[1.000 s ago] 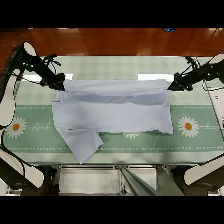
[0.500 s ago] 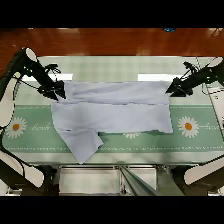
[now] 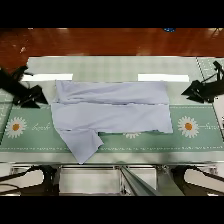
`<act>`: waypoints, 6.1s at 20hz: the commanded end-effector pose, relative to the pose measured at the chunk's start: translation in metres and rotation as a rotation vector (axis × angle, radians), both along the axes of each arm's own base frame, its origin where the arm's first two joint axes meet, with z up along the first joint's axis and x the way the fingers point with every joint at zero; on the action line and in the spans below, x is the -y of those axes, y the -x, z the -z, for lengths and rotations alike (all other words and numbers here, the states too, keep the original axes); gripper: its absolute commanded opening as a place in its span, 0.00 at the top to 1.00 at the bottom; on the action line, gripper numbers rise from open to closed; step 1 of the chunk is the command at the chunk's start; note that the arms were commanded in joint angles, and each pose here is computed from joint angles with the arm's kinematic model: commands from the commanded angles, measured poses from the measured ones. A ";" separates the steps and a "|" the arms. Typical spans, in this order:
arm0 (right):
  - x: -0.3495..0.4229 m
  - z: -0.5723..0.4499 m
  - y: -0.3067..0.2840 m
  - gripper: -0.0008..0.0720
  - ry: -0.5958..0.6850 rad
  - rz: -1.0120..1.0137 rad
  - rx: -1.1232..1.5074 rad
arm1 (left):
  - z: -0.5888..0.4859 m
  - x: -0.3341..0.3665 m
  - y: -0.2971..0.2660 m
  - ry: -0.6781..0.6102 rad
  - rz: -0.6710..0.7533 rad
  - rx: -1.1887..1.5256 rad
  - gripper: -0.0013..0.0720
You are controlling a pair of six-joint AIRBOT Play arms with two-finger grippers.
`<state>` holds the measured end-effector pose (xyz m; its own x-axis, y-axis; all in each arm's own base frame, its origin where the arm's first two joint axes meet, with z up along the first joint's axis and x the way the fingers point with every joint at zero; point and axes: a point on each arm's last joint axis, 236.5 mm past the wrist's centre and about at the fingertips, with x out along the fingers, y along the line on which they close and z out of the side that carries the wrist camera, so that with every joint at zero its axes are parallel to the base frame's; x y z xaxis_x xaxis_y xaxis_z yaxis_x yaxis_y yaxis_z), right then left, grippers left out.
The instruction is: Fold the shirts.
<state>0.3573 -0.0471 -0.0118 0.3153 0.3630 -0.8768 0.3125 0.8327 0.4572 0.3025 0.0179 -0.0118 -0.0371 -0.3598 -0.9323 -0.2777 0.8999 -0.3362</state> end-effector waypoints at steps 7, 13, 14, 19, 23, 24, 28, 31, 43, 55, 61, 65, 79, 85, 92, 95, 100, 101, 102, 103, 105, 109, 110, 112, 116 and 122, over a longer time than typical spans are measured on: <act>-0.051 0.020 0.079 0.42 -0.099 0.128 0.136 | 0.071 0.054 0.108 0.308 -0.336 0.041 0.29; -0.063 0.010 0.078 0.42 -0.166 0.136 0.136 | 0.096 0.076 0.116 0.245 -0.288 0.011 0.29; -0.057 0.005 0.073 0.42 -0.162 0.151 0.153 | 0.098 0.079 0.115 0.240 -0.270 0.013 0.29; 0.026 -0.004 0.097 0.42 -0.089 0.365 0.102 | 0.119 0.102 0.116 0.214 -0.164 -0.020 0.68; -0.007 0.049 0.153 0.42 -0.138 0.331 -0.141 | 0.116 0.101 0.107 0.215 -0.155 -0.012 0.96; -0.020 0.057 0.162 0.42 -0.156 0.303 -0.179 | 0.115 0.102 0.107 0.219 -0.150 -0.013 0.96; -0.043 0.074 0.174 0.42 -0.176 0.219 -0.258 | 0.114 0.103 0.109 0.223 -0.141 -0.014 0.96; -0.054 0.081 0.166 0.42 -0.251 0.214 -0.272 | 0.114 0.103 0.109 0.223 -0.140 -0.014 0.96; -0.086 0.101 0.113 0.53 -0.370 0.190 -0.205 | 0.114 0.103 0.108 0.223 -0.129 -0.007 0.96; -0.055 0.011 0.072 0.95 -0.120 -0.063 -0.049 | 0.029 0.081 0.008 0.188 -0.033 0.263 0.96; -0.069 -0.009 0.017 0.95 -0.156 -0.061 0.103 | -0.025 0.068 -0.077 0.180 -0.046 0.431 0.96; -0.074 0.001 -0.036 0.95 -0.148 -0.052 0.122 | -0.007 0.078 -0.122 0.214 -0.026 0.367 0.96; -0.060 0.056 -0.129 0.84 -0.252 0.062 0.100 | 0.049 0.085 -0.206 0.262 -0.004 0.276 0.84; -0.015 0.001 -0.117 0.41 -0.252 0.058 0.124 | -0.004 0.011 -0.195 0.133 -0.040 0.262 0.29; 0.093 -0.029 -0.057 0.42 0.021 0.301 0.215 | -0.138 0.011 -0.165 -0.012 -0.027 0.704 0.29; 0.058 0.020 -0.050 0.42 -0.067 0.304 0.158 | -0.105 0.064 -0.120 -0.013 -0.020 0.760 0.29; -0.004 0.069 -0.068 0.42 -0.253 0.230 0.074 | -0.037 0.119 -0.065 0.038 0.077 0.632 0.29; -0.014 0.076 -0.071 0.42 -0.276 0.208 0.054 | -0.034 0.122 -0.064 0.046 0.084 0.619 0.29; -0.023 0.082 -0.075 0.42 -0.288 0.182 0.036 | -0.034 0.125 -0.064 0.054 0.081 0.616 0.29; -0.031 0.086 -0.078 0.42 -0.297 0.156 0.025 | -0.034 0.125 -0.065 0.059 0.078 0.616 0.29; -0.053 0.088 -0.089 0.42 -0.315 0.102 0.015 | -0.033 0.125 -0.065 0.059 0.078 0.615 0.29; -0.096 0.093 -0.104 0.43 -0.320 0.014 -0.001 | -0.033 0.125 -0.065 0.058 0.076 0.616 0.29; -0.105 0.092 -0.107 0.46 -0.319 -0.006 0.002 | -0.033 0.125 -0.065 0.058 0.076 0.616 0.29; -0.116 0.081 -0.111 0.95 -0.316 -0.056 0.024 | -0.033 0.125 -0.066 0.057 0.075 0.618 0.29; -0.111 0.031 -0.097 0.95 -0.257 -0.159 0.071 | -0.033 0.129 -0.061 0.076 0.079 0.599 0.82; -0.103 -0.074 -0.003 0.95 -0.026 -0.265 0.213 | -0.050 0.193 -0.052 0.213 0.138 0.611 0.96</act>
<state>0.4079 0.0569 0.0225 0.3373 0.5369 -0.7733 0.0438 0.8116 0.5826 0.3587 -0.1432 0.0292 0.4349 -0.5125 -0.7404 0.0872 0.8424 -0.5318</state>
